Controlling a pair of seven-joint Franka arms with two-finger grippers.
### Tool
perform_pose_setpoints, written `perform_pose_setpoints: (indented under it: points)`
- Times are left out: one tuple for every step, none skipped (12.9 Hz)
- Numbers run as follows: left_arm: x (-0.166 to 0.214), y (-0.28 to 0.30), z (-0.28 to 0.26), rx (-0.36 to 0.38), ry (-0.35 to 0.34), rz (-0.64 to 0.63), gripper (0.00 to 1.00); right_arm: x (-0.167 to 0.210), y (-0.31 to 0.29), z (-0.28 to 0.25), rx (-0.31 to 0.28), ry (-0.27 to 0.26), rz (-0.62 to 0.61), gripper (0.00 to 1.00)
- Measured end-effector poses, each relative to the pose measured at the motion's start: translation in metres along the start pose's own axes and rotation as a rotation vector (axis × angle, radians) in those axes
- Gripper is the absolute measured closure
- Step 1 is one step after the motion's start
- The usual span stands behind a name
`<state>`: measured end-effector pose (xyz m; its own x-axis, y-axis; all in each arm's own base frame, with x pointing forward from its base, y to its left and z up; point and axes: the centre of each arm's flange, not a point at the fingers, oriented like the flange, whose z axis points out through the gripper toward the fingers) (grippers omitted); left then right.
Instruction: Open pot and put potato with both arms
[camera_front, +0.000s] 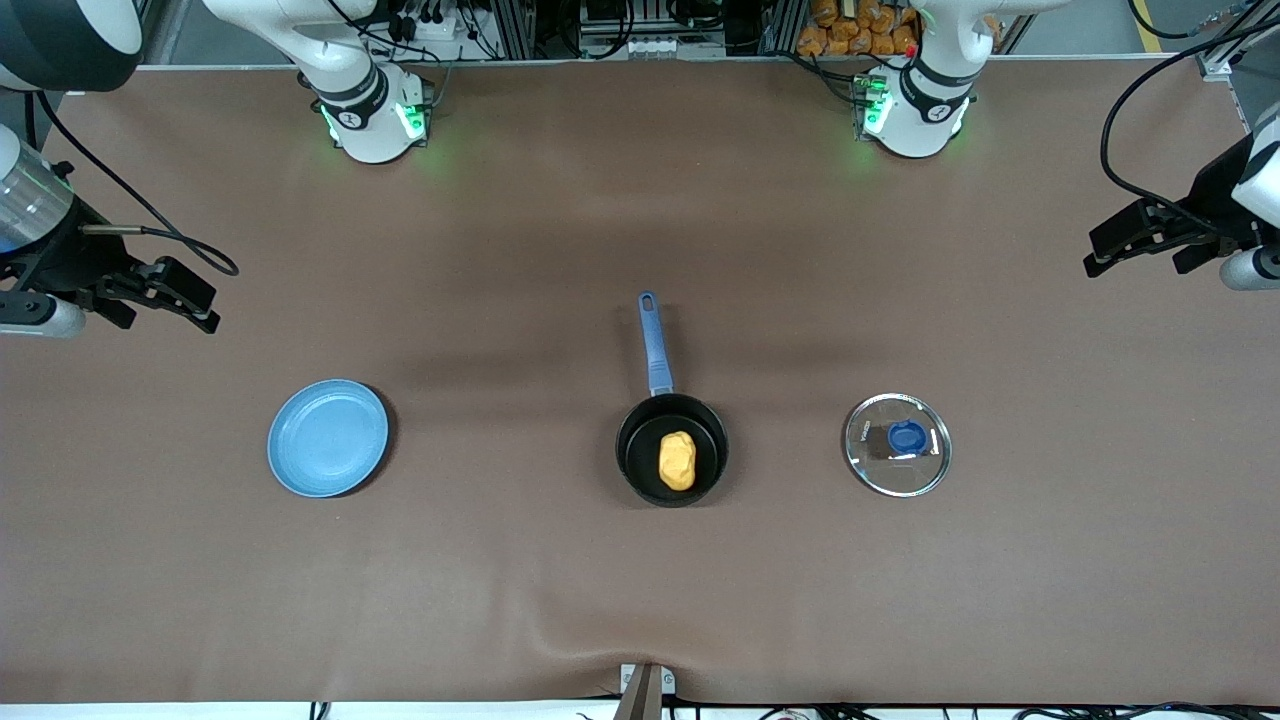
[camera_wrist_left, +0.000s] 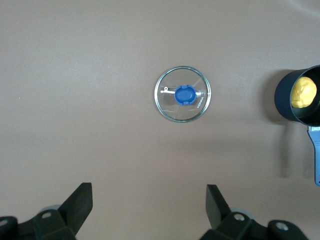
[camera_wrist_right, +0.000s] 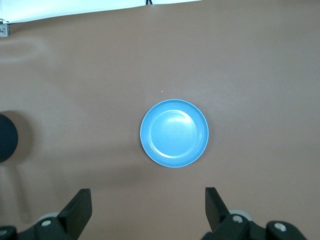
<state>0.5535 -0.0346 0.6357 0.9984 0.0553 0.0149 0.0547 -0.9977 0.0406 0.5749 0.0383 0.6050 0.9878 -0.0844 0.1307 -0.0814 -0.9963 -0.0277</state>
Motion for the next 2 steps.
perform_pose_setpoints:
  points:
    - [0.0000,0.0000,0.0000,0.000,0.000,0.000,0.00,0.0000,0.0001,0.0000,0.000,0.000,0.000,0.00]
    - [0.0000,0.0000,0.0000,0.000,0.000,0.000,0.00,0.0001,0.0007,0.0001,-0.001,0.000,0.001,0.00]
